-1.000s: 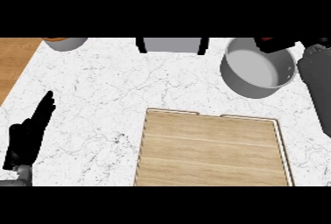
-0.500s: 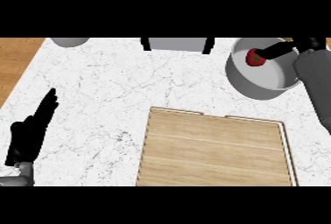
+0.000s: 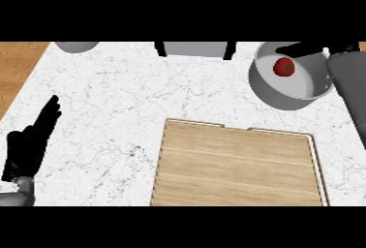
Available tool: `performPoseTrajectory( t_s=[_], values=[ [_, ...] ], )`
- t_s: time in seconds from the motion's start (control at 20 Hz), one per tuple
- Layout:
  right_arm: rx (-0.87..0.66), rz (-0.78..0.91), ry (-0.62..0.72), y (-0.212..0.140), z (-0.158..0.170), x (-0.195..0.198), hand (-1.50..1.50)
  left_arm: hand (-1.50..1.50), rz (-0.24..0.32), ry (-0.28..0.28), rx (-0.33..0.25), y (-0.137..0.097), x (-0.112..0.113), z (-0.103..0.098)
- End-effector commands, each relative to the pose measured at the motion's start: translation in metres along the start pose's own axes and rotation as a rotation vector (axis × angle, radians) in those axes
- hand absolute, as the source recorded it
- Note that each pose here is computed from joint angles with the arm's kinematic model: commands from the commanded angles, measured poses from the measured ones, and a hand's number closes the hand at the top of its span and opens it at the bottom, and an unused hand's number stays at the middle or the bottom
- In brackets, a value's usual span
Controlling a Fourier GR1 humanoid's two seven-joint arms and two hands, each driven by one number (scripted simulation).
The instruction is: Pick the tomato from the tray and place it in the pot
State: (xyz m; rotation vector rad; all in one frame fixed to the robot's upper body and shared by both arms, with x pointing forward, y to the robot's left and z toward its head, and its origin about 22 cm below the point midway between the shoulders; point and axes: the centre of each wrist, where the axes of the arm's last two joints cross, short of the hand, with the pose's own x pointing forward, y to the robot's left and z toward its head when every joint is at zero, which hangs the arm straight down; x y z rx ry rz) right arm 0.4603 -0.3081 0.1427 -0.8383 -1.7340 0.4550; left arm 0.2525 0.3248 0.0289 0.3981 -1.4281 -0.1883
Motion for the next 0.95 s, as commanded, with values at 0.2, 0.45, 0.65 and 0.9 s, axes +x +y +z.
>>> performPoseTrajectory(
  t_s=[0.2,0.45,0.65,0.9],
  values=[
    [-0.161,-0.343,-0.033,-0.032,-0.002,-0.014,-1.50,0.00,0.006,0.001,0.003,-0.006,-0.006,0.009],
    [-0.073,-0.437,0.003,-0.049,0.002,-0.030,-1.50,0.00,0.014,0.029,0.024,0.001,0.002,-0.002],
    [-0.037,-0.503,0.003,-0.063,0.019,-0.059,-1.50,0.00,0.025,0.034,0.039,0.004,-0.003,-0.003],
    [-0.067,-0.529,0.001,-0.102,0.037,-0.088,-1.50,0.00,0.000,0.030,0.033,-0.002,-0.009,0.012]
  ],
)
